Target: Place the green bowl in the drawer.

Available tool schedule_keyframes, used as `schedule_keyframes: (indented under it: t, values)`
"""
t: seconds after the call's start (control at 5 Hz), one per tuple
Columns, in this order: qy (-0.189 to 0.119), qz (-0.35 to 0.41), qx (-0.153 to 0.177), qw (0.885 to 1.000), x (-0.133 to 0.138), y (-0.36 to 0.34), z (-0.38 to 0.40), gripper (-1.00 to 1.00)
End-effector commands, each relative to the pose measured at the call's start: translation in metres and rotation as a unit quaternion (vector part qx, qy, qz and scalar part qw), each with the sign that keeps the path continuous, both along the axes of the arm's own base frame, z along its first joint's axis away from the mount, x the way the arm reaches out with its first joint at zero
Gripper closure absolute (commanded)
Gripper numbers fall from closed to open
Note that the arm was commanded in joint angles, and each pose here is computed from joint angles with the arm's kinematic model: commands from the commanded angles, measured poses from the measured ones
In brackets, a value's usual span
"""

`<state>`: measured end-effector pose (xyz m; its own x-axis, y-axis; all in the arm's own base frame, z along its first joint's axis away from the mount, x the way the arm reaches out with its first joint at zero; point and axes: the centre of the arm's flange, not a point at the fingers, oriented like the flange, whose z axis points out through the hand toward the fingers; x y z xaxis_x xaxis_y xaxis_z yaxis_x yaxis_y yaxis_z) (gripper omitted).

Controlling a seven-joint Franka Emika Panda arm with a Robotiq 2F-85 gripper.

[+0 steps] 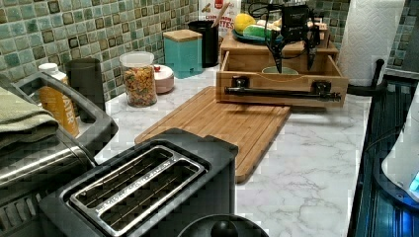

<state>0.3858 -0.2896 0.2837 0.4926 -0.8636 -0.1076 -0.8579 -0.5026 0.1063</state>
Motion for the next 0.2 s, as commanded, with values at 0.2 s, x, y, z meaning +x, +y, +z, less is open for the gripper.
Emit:
schedule_keyframes:
  t: [0.2]
  values:
    - [-0.012, -0.025, -0.012, 1.0, -0.0028, -0.0116, 0.0193, -1.0]
